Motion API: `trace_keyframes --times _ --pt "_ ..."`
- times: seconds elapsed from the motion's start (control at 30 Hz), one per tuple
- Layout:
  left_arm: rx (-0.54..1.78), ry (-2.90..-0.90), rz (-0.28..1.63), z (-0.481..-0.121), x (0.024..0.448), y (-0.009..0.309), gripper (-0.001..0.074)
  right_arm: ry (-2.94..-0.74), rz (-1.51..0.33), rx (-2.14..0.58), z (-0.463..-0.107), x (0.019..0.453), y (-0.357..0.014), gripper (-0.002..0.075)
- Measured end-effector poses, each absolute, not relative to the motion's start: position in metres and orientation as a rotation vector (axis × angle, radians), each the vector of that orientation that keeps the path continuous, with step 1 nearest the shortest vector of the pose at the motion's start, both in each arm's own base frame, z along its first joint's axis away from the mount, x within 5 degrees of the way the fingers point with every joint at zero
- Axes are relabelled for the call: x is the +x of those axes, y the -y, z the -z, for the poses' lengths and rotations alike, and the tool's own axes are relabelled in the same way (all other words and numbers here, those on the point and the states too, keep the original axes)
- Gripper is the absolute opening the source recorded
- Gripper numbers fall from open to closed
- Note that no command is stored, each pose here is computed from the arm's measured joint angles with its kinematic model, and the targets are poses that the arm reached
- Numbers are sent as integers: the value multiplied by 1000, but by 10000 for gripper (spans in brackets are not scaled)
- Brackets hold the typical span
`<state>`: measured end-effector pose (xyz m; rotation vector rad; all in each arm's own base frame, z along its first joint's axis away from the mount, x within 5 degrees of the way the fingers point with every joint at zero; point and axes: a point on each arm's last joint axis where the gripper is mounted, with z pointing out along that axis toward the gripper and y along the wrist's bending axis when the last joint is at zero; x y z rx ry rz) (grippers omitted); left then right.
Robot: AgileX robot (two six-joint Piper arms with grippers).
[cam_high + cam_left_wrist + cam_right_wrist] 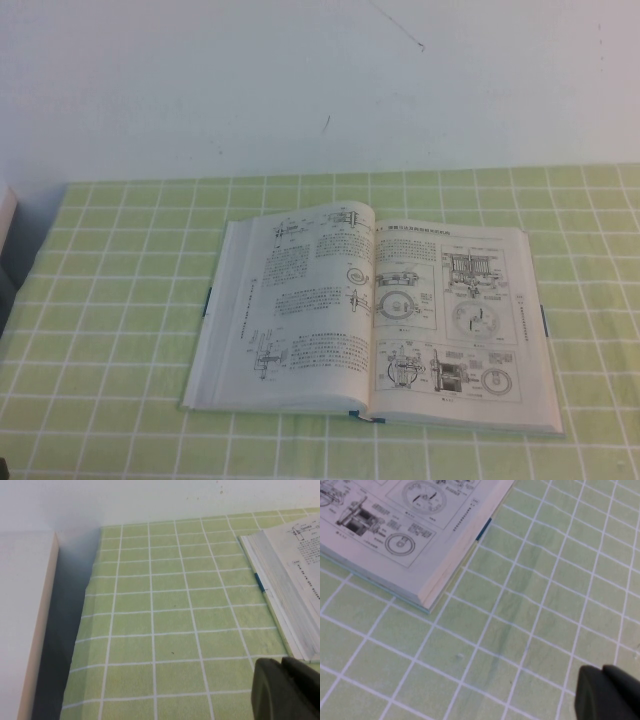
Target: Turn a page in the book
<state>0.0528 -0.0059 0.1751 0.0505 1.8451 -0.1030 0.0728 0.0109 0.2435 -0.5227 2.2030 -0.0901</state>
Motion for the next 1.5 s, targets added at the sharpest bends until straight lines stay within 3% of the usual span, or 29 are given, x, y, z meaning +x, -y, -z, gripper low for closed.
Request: trace_keyframes --times 0.97,1.3,1.5 --pt "57 -1846 98 -175 53 6 -4 -2179 91 -517 -236 71 -11 -2" --pt "57 -1846 98 -175 53 6 -4 -1833 164 -407 -186 68 -7 -2" --pt "57 -1847 98 -175 53 6 -4 -1781 219 -258 -180 60 1 -2"
